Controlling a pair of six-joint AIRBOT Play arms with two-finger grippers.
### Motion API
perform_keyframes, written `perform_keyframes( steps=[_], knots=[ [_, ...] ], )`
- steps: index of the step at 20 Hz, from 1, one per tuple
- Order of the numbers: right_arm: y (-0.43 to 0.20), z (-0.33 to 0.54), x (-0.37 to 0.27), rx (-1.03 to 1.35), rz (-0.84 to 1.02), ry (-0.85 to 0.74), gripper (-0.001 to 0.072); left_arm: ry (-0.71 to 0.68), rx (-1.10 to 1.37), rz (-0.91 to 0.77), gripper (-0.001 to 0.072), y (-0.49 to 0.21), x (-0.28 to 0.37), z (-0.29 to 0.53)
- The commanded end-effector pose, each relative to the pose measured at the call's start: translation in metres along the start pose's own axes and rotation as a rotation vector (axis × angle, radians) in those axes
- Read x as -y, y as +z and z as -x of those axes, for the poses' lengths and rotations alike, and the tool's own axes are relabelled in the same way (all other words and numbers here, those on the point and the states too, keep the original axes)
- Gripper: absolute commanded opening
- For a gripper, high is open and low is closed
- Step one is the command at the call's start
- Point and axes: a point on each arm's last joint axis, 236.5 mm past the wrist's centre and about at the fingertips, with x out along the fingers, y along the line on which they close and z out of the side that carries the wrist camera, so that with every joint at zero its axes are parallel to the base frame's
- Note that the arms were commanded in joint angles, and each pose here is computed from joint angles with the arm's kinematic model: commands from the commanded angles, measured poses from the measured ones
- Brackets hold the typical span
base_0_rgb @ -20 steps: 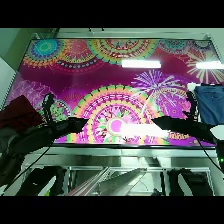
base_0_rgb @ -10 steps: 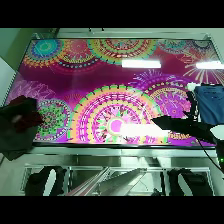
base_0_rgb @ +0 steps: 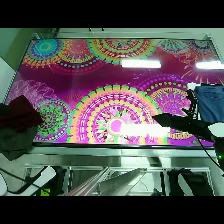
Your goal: Fold the shirts.
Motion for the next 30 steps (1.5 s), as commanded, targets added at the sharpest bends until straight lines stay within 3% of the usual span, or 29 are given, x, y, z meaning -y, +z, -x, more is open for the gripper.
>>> perform_keyframes(
  steps=[1, 7, 8, 10, 11, 14, 16, 21, 25, 30],
  knots=[
    [0.0, -0.005, 0.007, -0.009, -0.021, -0.01, 0.0019, 0.026, -0.092, -0.082, 0.0684, 0.002, 0.002, -0.054],
    [-0.003, -0.012, 0.014, -0.034, -0.045, -0.016, 0.0019, -0.004, -0.21, -0.127, 0.0671, -0.004, 0.026, -0.107],
    [-0.003, -0.012, 0.014, -0.034, -0.046, -0.015, 0.0019, -0.005, -0.244, -0.128, 0.0522, -0.01, 0.026, -0.112],
    [-0.003, -0.012, 0.014, -0.035, -0.047, -0.015, 0.002, -0.003, -0.331, -0.121, 0.0063, -0.028, 0.021, -0.118],
    [-0.003, -0.012, 0.014, -0.035, -0.047, -0.015, 0.0019, -0.007, -0.367, -0.113, 0.0018, -0.035, 0.021, -0.118],
    [-0.003, -0.012, 0.013, -0.034, -0.048, -0.013, 0.0019, -0.07, -0.377, -0.096, 0.0017, -0.021, 0.045, -0.098],
    [-0.003, -0.012, 0.014, -0.034, -0.048, -0.013, 0.0019, -0.264, -0.258, -0.113, 0.0017, 0.021, 0.111, -0.054],
    [-0.003, -0.012, 0.014, -0.035, -0.02, -0.013, 0.0019, -0.677, 0.206, -0.301, 0.0017, 0.102, 0.271, 0.174],
    [-0.003, -0.011, 0.014, -0.034, 0.02, -0.014, 0.0019, -0.905, 0.273, -0.468, 0.0017, 0.041, 0.352, 0.309],
    [-0.007, -0.011, 0.013, -0.052, 0.02, -0.006, 0.0019, -1.056, 0.068, -0.681, 0.0017, -0.096, 0.43, 0.327]
  ],
)
